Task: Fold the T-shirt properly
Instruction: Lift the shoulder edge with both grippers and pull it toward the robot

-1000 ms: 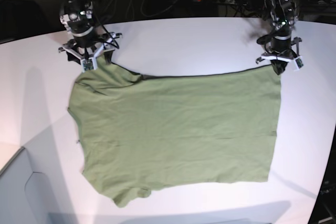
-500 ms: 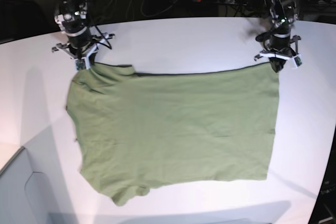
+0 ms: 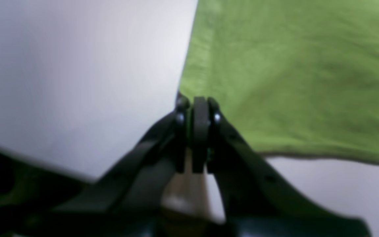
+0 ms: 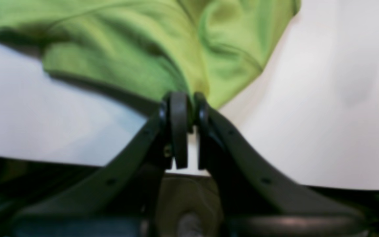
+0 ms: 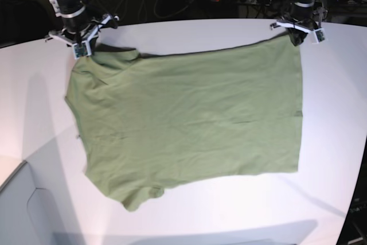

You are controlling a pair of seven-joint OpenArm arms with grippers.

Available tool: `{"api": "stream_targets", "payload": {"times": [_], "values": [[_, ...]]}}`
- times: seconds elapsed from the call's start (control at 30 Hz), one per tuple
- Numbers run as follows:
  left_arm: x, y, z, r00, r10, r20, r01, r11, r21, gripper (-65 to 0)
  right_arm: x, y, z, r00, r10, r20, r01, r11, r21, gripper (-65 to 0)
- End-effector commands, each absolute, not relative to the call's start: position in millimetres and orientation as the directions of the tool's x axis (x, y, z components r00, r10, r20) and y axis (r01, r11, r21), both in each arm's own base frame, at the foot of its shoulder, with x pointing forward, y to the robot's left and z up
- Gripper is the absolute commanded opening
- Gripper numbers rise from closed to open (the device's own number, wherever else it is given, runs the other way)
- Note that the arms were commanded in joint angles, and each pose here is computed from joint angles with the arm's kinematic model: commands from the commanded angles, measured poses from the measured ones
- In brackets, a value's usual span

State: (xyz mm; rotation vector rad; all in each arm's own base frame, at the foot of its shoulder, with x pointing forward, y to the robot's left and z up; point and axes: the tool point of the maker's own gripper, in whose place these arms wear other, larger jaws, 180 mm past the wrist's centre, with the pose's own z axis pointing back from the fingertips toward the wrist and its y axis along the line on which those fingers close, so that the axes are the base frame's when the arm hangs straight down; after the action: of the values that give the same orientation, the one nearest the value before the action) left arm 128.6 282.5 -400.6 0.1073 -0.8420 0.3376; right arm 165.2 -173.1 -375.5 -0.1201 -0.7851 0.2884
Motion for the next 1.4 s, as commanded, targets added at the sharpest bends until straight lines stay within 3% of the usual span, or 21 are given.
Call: {"api": "stream_targets", "payload": {"times": [0.0, 0.33, 0.63, 1.03, 1.2, 1.37], "values": [[131.0, 285.6, -387.1, 0.590, 0.226, 0.775, -0.325, 0.945, -0.028, -65.0, 163.6, -171.2, -369.9, 0.656, 0.304, 0.691, -0.218, 0.953, -0.212, -64.9], [110.9, 304.7, -372.6, 0.601, 0.199, 0.774, -0.350, 0.936, 0.031, -65.0, 126.6, -173.1, -382.5, 0.715, 0.319, 0.622, -0.249, 0.948, -0.200, -64.9], [113.8, 312.8, -367.7, 0.587, 0.194, 0.786, -0.364, 0.931, 0.042, -65.0, 127.0, -169.2, -378.4, 0.690, 0.313, 0.652, -0.249, 0.949, -0.192, -64.9], [157.0, 313.7, -355.4, 0.496, 0.195, 0.846, -0.370, 0.929, 0.003, -65.0, 192.7, -167.6, -352.3, 0.570, 0.310, 0.761, -0.213, 0.950, -0.228, -64.9], [172.1, 312.4, -358.2, 0.515, 0.226, 0.827, -0.375, 0.927, -0.020, -65.0, 216.9, -167.8, -339.5, 0.519, 0.308, 0.797, -0.195, 0.951, -0.240, -64.9], [195.0, 308.8, -351.2, 0.486, 0.237, 0.841, -0.368, 0.929, -0.049, -65.0, 237.1, -175.7, -355.4, 0.532, 0.296, 0.793, -0.176, 0.955, -0.238, -64.9]]}}
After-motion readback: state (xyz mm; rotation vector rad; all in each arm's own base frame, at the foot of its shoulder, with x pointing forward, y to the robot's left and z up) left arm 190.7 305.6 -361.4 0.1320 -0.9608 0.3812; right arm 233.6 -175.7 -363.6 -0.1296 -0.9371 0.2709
